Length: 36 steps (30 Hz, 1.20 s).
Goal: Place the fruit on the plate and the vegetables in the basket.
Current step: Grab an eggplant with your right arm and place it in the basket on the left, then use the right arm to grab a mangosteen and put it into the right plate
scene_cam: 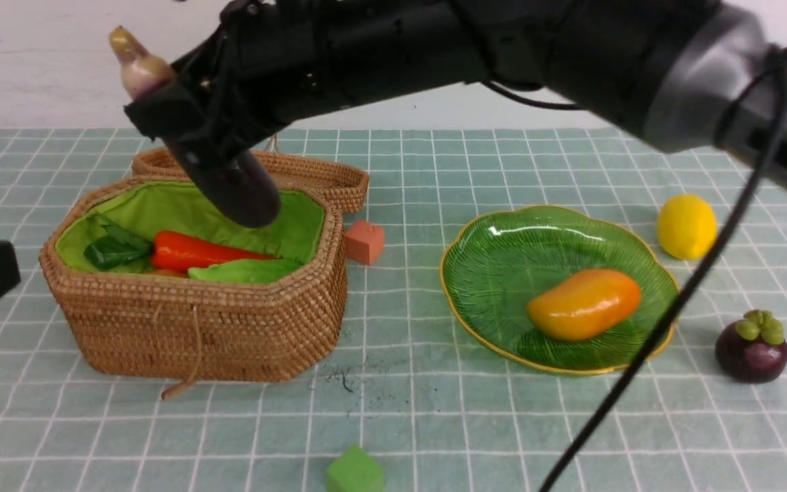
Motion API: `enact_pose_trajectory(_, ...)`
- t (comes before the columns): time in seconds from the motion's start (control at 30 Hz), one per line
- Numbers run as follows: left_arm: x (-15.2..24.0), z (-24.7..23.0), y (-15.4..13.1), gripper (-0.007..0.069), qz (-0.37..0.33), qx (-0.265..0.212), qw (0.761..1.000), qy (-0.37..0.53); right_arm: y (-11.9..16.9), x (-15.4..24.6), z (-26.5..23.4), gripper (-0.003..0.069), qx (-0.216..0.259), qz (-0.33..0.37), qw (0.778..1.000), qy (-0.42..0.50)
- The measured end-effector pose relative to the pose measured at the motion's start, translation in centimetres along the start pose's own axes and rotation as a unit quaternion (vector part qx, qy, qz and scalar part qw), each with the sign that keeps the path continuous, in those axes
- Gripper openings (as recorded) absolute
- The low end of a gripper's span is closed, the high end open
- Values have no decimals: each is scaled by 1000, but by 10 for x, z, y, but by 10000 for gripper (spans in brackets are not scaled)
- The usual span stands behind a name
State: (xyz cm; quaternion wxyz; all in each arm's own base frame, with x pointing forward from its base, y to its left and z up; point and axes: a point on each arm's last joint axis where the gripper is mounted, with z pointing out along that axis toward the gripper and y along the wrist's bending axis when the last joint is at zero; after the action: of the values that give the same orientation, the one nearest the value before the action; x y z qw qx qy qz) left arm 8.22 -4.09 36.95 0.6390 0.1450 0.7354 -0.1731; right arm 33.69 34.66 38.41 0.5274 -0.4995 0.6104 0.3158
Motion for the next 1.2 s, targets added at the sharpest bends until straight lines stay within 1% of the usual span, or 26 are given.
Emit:
enact_pose_trajectory(0.07, 0, 0, 2, -13, -5, -12, 1000, -3, -4, 4, 8, 275, 14, 0, 1000, -10)
enact_pose_trajectory(0.17, -2, 0, 7, -13, -21, -38, 999, -10, -15, 30, 34, 275, 51, 1, 999, -13)
enact_pose_trajectory(0.3, -1, 0, 9, -13, -31, -48, 998, -7, -22, 51, 50, 277, 76, -11, 997, -3)
enact_pose_trajectory(0.37, -1, 0, 9, -11, -32, -50, 998, -7, -24, 59, 55, 344, 84, -11, 996, 2)
enact_pose_trajectory(0.4, -1, 0, 9, -11, -32, -50, 998, -6, -24, 61, 57, 400, 86, -10, 996, 3)
enact_pose_trajectory(0.43, -1, 0, 9, -11, -32, -50, 998, -6, -24, 62, 57, 425, 86, -10, 996, 3)
enact_pose_trajectory(0.47, -1, 0, 9, -11, -33, -50, 998, -7, -24, 61, 57, 528, 87, -9, 996, 3)
enact_pose_trajectory(0.53, -1, 0, 9, -11, -33, -50, 998, -7, -23, 59, 55, 629, 83, 8, 997, 1)
enact_pose_trajectory(0.57, -1, 0, 9, -11, -33, -50, 998, -7, -23, 58, 54, 641, 82, 9, 997, 1)
enact_pose_trajectory(0.6, -1, 0, 9, -11, -33, -50, 998, -7, -22, 54, 50, 664, 68, 26, 997, 3)
enact_pose_trajectory(0.67, -1, 0, 9, -11, -36, -49, 998, -5, -20, 41, 34, 671, 43, 62, 997, 18)
enact_pose_trajectory(0.73, 0, 0, 8, -11, -37, -43, 998, -2, -18, 30, 12, 644, 18, 102, 993, 57)
enact_pose_trajectory(0.77, 1, 0, 7, -11, -33, -38, 999, 2, -18, 20, -9, 602, 17, 137, 986, 94)
enact_pose_trajectory(0.8, 1, 0, 6, -11, -35, -36, 999, 4, -18, 21, -10, 602, 13, 151, 983, 100)
enact_pose_trajectory(0.83, 2, 0, 4, -13, -35, -21, 999, 11, -19, 13, -41, 534, 29, 184, 968, 166)
enact_pose_trajectory(0.87, 2, 0, 3, -13, -35, -16, 999, 13, -19, 14, -45, 514, 29, 201, 962, 182)
enact_pose_trajectory(0.9, 4, 0, 0, -13, -29, 0, 999, 19, -20, 12, -69, 435, 58, 218, 945, 238)
enact_pose_trajectory(0.93, 5, 0, -3, -13, -34, 15, 999, 26, -22, 12, -82, 374, 80, 232, 931, 271)
enact_pose_trajectory(0.97, 5, 0, -5, -13, -26, 25, 999, 30, -25, 14, -94, 335, 110, 251, 915, 298)
enact_pose_trajectory(1.0, 6, -1, -8, -13, -32, 37, 998, 34, -27, 13, -104, 282, 139, 251, 906, 311)
enact_pose_trajectory(1.03, 7, -1, -12, -13, -28, 67, 996, 43, -31, 13, -120, 192, 187, 262, 888, 328)
enact_pose_trajectory(1.07, 8, -2, -16, -13, -25, 85, 995, 48, -32, 14, -130, 131, 217, 268, 877, 334)
enact_pose_trajectory(1.1, 8, -2, -16, -13, -24, 89, 995, 48, -33, 16, -133, 108, 225, 269, 873, 339)
enact_pose_trajectory(1.13, 9, -3, -22, -13, -13, 121, 991, 51, -32, 16, -151, 31, 261, 279, 858, 343)
enact_pose_trajectory(1.17, 9, -4, -25, -13, 2, 137, 989, 51, -30, 18, -165, -1, 283, 290, 847, 346)
enact_pose_trajectory(1.2, 9, -4, -25, -13, -4, 140, 989, 51, -31, 21, -165, -5, 285, 293, 843, 349)
